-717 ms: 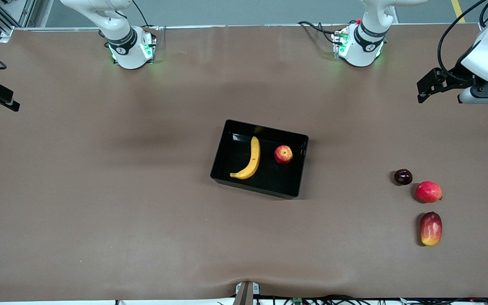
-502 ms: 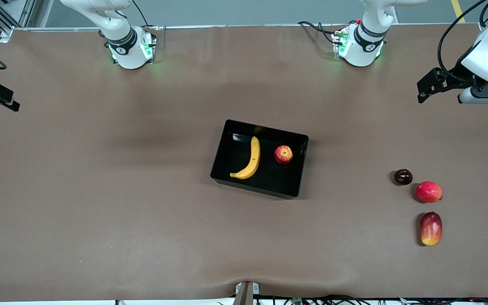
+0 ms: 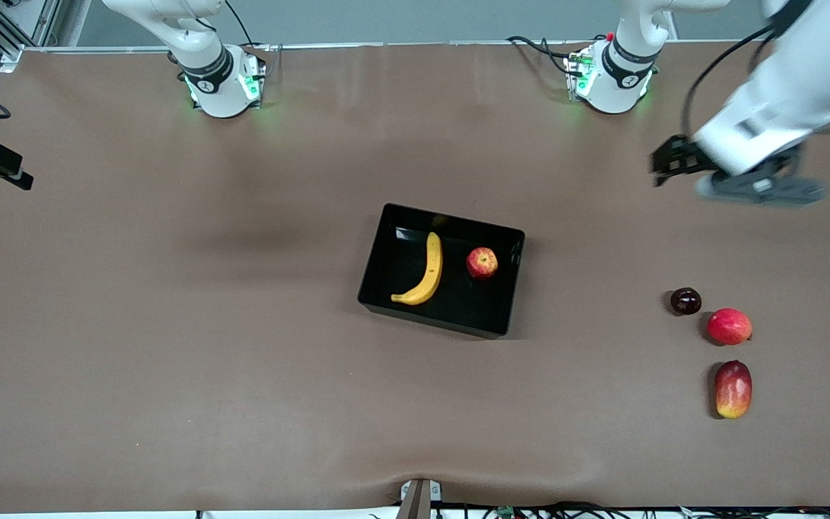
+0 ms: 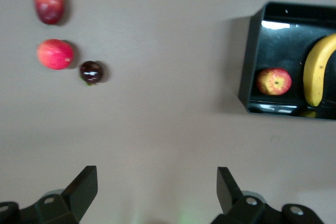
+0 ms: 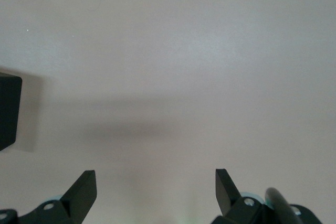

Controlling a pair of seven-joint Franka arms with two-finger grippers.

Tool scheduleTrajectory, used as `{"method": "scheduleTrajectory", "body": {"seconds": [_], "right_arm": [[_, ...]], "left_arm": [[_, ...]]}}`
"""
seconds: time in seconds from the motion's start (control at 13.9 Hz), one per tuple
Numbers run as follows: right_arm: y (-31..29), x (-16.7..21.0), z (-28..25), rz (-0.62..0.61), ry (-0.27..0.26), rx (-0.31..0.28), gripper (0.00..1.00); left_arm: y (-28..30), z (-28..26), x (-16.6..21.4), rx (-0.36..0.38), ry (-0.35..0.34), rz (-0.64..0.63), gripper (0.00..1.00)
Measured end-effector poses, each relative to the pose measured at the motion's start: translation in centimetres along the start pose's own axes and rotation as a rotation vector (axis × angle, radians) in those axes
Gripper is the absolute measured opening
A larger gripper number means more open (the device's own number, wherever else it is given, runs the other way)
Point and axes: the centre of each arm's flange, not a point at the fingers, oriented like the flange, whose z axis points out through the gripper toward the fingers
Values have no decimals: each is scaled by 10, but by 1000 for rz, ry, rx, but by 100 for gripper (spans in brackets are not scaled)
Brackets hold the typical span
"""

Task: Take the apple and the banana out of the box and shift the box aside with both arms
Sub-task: 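Move the left gripper over the red apple in the black tray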

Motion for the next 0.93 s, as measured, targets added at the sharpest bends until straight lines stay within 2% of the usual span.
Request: {"method": "scheduleTrajectory", "body": {"seconds": [0.07,0.22,0.36,0.57,0.79,0.93], "right_arm": [[2,0,0,4,0,0,100],[6,0,0,11,0,0,100],[6,0,0,11,0,0,100],[6,0,0,11,-1,1,100],[6,0,0,10,-1,1,100],[6,0,0,10,-1,1,100]], "left_arm": [[21,18,9,-14,-22,-7,100],[54,51,25,-90,-49,-35,100],[78,77,33,-112,-44,-60,100],[122,105,30,-108,-31,-117,100],[167,141,29,-46,-17,-174,100],[190,168,33,-39,-15,-217,100]]}}
